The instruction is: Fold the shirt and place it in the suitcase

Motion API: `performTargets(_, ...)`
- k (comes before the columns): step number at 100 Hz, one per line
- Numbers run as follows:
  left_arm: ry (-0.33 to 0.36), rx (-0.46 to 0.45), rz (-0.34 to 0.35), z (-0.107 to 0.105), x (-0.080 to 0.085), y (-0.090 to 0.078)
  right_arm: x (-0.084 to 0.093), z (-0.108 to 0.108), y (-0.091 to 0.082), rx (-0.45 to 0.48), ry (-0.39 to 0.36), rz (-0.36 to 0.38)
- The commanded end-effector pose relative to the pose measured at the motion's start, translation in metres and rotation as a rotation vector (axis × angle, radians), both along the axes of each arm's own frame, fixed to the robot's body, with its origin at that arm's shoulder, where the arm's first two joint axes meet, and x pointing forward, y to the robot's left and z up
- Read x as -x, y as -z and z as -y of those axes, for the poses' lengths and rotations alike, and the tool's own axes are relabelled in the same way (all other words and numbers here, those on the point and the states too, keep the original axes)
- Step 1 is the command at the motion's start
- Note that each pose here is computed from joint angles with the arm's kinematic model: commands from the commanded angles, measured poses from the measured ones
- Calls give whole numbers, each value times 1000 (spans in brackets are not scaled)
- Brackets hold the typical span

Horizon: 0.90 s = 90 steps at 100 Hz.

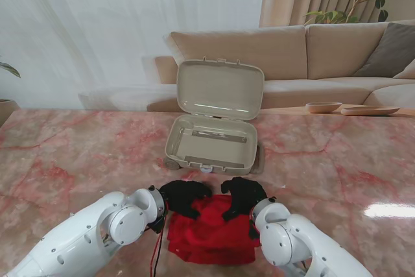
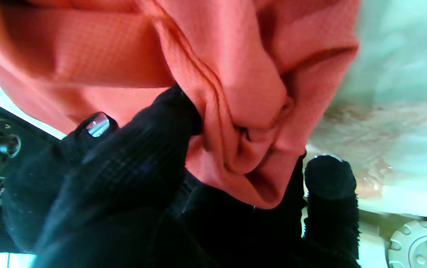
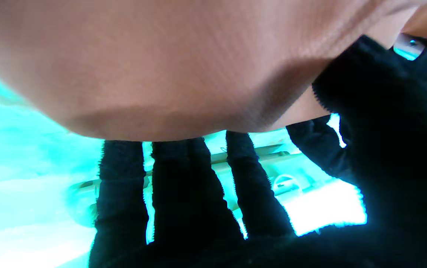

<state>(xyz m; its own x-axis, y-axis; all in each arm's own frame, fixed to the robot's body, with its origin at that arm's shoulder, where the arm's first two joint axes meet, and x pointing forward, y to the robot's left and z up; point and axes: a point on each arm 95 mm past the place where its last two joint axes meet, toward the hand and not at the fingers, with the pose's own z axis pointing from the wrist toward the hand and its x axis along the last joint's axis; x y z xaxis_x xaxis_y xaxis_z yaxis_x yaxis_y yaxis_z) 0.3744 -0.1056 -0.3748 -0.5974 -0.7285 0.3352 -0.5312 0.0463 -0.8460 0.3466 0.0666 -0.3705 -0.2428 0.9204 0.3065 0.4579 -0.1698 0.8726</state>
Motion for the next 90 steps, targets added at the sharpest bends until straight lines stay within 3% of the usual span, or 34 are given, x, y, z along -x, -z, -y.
performTargets(1, -21, -28, -52, -6, 8, 22, 8, 6, 20, 37, -2, -79)
performTargets(59, -132, 91, -76, -1, 4, 32, 2, 1, 30, 41, -19, -123)
performTargets(90, -153, 138, -47, 2, 4, 29, 1, 0, 30, -60, -6, -184)
